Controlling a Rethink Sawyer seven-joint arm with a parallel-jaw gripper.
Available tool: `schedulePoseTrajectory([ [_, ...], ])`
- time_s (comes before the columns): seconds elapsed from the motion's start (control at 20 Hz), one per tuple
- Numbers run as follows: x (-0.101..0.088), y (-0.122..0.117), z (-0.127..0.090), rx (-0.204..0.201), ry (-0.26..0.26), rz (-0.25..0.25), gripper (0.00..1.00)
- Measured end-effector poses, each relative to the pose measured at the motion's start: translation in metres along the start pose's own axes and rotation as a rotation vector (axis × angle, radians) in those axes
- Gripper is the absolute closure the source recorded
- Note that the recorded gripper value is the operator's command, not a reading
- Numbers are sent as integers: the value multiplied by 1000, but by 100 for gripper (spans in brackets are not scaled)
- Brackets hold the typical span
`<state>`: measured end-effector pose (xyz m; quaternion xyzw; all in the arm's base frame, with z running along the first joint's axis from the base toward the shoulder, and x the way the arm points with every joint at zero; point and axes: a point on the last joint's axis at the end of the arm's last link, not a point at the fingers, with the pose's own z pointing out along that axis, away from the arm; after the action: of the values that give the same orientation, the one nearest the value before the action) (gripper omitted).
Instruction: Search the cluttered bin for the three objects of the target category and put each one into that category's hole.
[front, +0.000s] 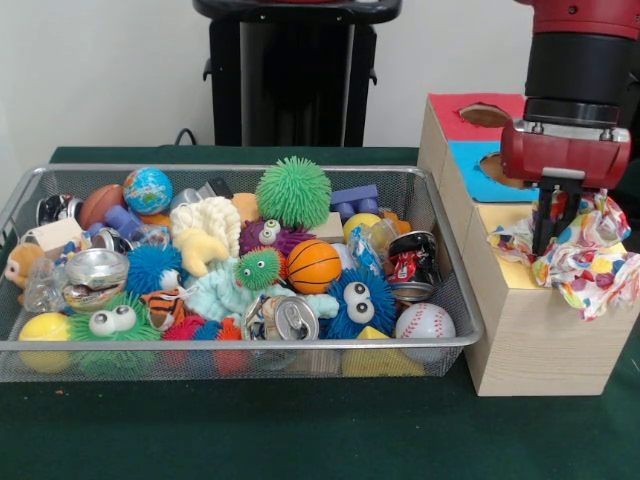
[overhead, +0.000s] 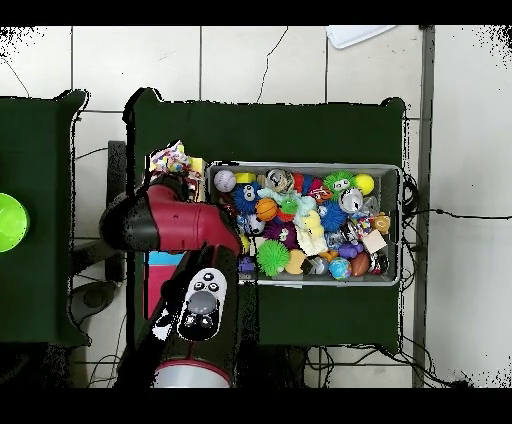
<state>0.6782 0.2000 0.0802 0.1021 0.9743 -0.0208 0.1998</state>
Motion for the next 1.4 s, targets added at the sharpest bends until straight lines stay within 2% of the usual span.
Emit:
schedulePoseTrajectory([
  [0.8, -4, -5, -1, -30, 53, 43, 100],
  [1.4, -3, -5, -3, -33, 83, 48, 100],
])
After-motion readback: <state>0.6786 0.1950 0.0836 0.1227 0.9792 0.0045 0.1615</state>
